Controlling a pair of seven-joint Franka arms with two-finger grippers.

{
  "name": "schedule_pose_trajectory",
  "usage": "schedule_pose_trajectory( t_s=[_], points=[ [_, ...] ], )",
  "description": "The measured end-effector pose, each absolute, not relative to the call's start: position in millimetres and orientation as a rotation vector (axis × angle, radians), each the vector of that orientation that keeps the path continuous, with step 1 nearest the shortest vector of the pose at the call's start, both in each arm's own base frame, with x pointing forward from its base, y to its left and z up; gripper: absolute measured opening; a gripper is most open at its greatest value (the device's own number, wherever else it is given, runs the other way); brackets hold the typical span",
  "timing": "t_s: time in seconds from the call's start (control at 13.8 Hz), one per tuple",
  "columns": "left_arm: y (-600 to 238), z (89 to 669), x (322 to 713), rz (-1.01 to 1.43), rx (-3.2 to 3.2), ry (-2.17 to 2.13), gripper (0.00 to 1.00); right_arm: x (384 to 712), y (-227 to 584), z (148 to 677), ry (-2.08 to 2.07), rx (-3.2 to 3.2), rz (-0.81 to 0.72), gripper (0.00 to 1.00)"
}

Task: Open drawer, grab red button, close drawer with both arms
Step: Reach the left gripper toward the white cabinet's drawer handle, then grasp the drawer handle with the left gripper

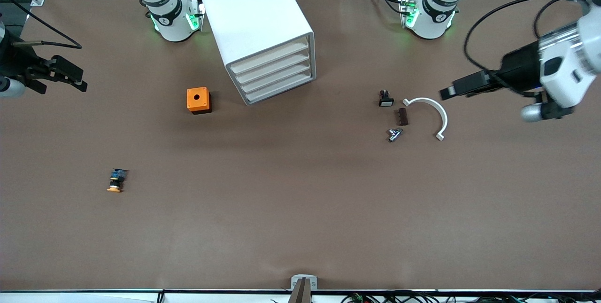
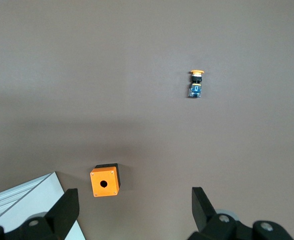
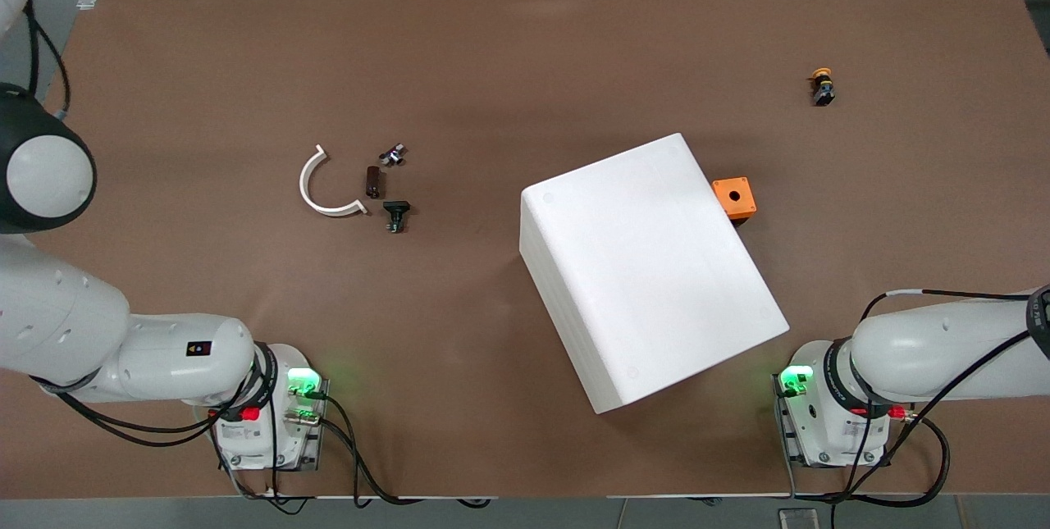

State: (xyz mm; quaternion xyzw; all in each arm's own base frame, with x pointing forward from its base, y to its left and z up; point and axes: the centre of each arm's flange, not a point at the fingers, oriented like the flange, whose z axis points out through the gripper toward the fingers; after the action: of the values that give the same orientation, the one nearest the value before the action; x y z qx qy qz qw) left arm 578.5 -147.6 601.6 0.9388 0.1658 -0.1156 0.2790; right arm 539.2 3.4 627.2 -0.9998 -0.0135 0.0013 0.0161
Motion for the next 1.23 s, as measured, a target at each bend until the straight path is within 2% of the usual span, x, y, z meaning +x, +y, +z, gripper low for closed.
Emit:
schedule_pose_trajectory(
  t_s=[0.36,0.73,1.02,1.23],
  points=[
    [-247.5,544.4,591.2,-0.644,2.404,0.729,1.00,538.6,2.8,627.2,-0.040,-3.109,0.010,1.00],
    [-347.6,473.5,588.1,-0.881,2.293,1.104,1.00,538.6,2.3,629.9,-0.039,-3.109,0.001,1.00],
    [-396.7,391.2,581.2,-1.092,2.214,1.426,1.00,538.6,2.1,629.7,-0.039,-3.110,0.002,1.00],
    [-432.5,327.1,559.6,-1.256,2.178,1.682,1.00,538.7,1.6,629.4,-0.038,-3.111,0.003,1.00]
  ],
)
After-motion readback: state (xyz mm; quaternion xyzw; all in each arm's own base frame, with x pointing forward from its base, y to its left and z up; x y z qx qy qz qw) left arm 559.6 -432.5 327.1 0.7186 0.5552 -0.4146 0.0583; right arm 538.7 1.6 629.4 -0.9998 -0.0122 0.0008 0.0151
